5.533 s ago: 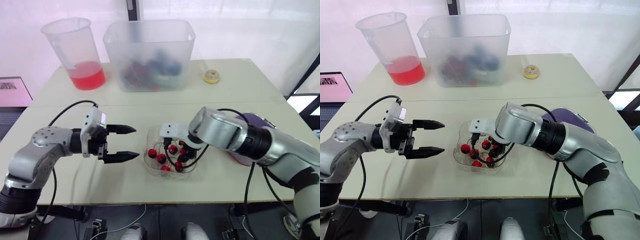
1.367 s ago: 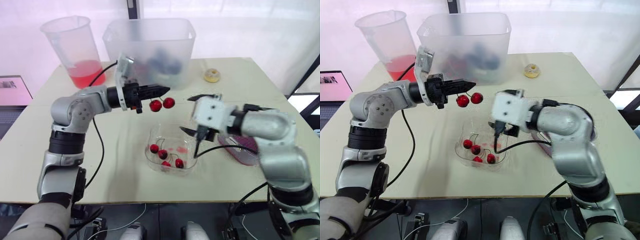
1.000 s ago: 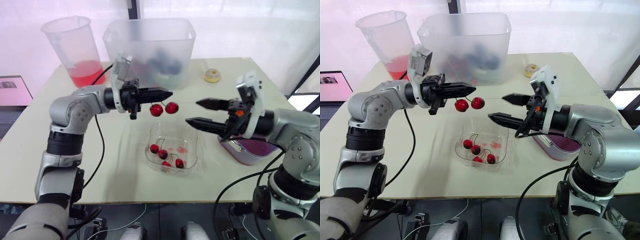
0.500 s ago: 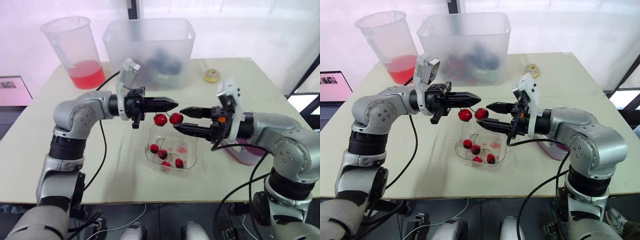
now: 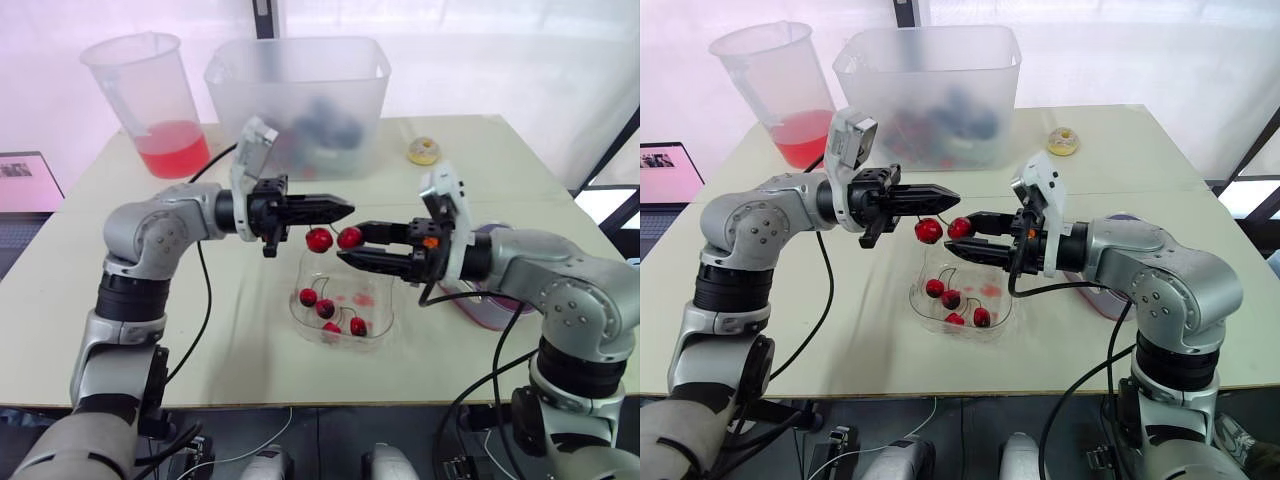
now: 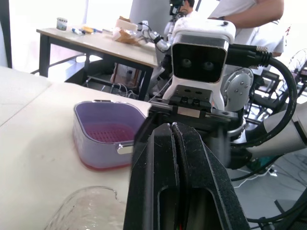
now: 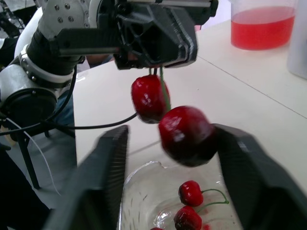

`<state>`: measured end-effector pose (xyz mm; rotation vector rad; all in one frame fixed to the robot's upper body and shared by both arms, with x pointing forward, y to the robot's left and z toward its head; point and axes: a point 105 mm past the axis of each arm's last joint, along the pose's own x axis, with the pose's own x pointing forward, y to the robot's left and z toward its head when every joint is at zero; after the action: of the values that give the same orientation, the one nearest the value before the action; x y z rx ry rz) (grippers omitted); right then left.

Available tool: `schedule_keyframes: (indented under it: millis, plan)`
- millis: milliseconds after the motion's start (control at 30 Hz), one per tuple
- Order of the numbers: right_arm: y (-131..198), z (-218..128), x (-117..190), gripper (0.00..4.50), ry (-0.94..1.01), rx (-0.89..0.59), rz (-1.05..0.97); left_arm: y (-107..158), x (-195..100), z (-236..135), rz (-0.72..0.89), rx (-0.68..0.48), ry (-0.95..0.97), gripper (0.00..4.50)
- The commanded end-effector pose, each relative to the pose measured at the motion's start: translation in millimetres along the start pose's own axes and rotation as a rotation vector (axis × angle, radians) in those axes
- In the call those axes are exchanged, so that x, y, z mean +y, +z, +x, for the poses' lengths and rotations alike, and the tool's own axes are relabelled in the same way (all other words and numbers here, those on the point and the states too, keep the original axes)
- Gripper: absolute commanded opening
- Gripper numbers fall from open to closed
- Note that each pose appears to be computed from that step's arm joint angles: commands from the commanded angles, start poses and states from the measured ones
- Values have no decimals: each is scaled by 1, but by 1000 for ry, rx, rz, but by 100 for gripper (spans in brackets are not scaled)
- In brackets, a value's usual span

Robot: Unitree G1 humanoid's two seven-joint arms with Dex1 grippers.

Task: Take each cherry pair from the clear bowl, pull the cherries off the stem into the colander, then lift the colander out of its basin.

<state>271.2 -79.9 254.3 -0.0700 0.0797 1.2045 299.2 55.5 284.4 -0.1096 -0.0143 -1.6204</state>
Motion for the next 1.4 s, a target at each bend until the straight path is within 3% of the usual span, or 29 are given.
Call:
schedule_keyframes:
  millis: [33, 233, 367, 1200, 1333, 1400]
  plan:
    - [7, 0, 5, 246, 18, -20, -42, 13, -6, -1, 51, -32, -9, 0]
    - [8, 2, 6, 246, 34, -25, -39, 12, -5, -2, 55, -24, -3, 0]
    - [6, 2, 6, 133, 29, -23, -34, 11, -5, -3, 58, -24, 0, 0]
    - [-22, -19, -2, 133, -29, 13, 57, 16, 4, -9, 90, -8, 16, 0]
    - [-19, -38, -8, 133, -90, 25, 44, 16, 3, -8, 90, -10, 12, 0]
    - [-13, -68, -26, 133, -214, 75, -4, 16, 2, -8, 90, -12, 9, 0]
